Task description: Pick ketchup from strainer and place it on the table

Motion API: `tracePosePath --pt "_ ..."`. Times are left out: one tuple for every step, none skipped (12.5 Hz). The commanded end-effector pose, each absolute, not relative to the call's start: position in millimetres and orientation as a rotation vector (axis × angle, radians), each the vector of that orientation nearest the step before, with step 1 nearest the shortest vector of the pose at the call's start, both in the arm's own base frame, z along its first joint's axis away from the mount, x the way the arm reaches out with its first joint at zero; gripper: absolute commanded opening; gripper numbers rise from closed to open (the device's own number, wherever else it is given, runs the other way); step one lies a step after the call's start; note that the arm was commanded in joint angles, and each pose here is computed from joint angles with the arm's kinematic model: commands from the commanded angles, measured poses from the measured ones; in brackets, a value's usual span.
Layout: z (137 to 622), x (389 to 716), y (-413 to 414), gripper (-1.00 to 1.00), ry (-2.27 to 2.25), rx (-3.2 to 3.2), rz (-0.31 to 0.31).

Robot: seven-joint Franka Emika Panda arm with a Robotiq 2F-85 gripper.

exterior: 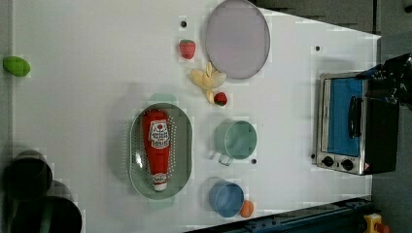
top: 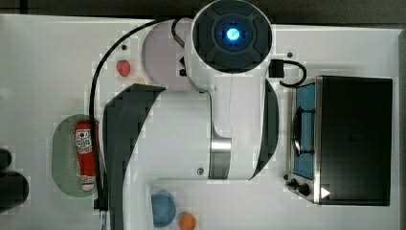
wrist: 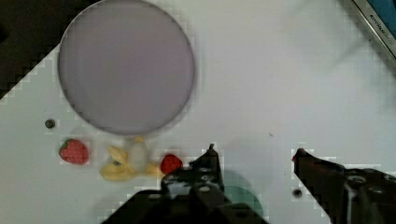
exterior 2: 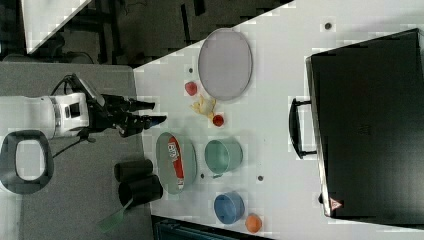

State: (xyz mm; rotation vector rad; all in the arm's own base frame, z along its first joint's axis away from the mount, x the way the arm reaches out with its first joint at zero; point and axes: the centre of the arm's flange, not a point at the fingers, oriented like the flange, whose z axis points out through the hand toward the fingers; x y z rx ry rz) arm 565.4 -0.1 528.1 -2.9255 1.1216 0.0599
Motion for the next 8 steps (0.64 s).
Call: tracePosePath --pt "608.3 470.6 -11.9 0.59 1.297 -2.865 0.059" --pt "607.4 471.2 -7.3 0.81 1.285 -2.871 0.062" --pt "605.8 472.3 2.0 0.99 1.261 -2.885 0.065" --pt "603.3 473.5 15.4 1.00 1.226 -2.907 0.069" --pt "600.1 474.9 32.5 1.00 1.181 -2.934 0.072" --pt "596.8 477.2 52.9 1.00 1.125 -2.960 0.060" --pt "593.7 479.6 76.2 1.00 1.059 -2.985 0.035" --pt "590.4 481.6 101.4 1.00 0.987 -3.006 0.003"
